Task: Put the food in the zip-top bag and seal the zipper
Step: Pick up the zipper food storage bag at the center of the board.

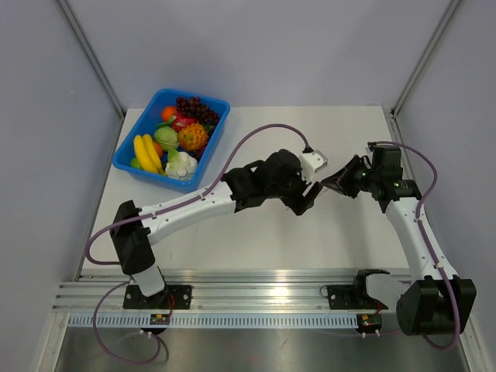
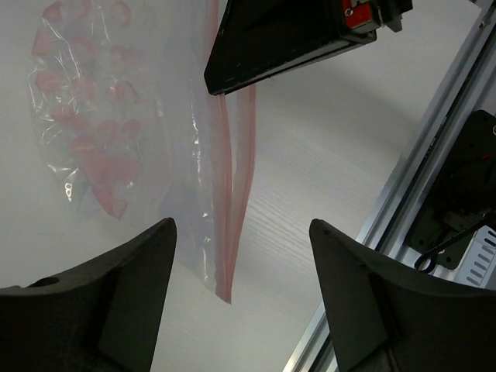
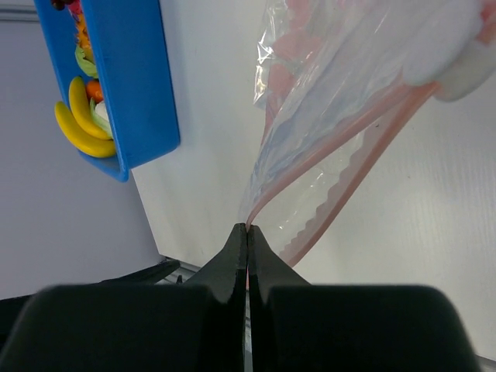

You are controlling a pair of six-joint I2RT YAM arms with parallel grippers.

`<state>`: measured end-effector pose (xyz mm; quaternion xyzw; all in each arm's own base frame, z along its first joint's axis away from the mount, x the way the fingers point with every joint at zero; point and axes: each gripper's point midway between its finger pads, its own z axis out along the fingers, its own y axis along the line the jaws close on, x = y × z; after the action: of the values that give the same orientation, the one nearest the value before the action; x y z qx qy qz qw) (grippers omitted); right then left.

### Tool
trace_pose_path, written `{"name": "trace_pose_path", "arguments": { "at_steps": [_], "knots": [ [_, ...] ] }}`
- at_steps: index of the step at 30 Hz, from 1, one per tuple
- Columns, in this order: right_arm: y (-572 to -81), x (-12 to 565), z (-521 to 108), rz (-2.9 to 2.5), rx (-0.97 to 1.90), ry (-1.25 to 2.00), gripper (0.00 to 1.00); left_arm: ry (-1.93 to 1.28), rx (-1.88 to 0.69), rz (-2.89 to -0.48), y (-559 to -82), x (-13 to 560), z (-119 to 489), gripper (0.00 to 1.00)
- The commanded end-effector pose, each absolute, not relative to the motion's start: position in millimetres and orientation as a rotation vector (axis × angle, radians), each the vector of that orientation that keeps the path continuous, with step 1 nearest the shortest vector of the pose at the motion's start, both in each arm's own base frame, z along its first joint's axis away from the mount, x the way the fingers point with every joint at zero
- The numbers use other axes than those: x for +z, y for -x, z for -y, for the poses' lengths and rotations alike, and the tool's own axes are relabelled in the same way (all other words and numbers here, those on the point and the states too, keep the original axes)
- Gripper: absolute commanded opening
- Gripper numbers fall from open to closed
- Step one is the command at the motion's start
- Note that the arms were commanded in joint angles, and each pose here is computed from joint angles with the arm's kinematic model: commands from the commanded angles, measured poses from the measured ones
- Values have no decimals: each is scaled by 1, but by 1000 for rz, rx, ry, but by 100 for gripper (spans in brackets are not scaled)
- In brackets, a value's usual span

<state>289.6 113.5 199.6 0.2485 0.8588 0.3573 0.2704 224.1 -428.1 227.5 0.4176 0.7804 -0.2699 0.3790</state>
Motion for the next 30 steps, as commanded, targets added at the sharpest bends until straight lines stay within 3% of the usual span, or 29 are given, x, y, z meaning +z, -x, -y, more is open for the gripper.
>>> {"name": "trace_pose_path", "arguments": {
  "at_steps": [1, 30],
  "knots": [
    [-294, 236, -124, -2236, 1042, -599, 0, -956, -748, -1914, -239, 254, 453, 72],
    [-283, 246, -129, -2234, 1078, -538, 0, -855, -589, -1942, -282, 232, 462, 57]
  ]
}}
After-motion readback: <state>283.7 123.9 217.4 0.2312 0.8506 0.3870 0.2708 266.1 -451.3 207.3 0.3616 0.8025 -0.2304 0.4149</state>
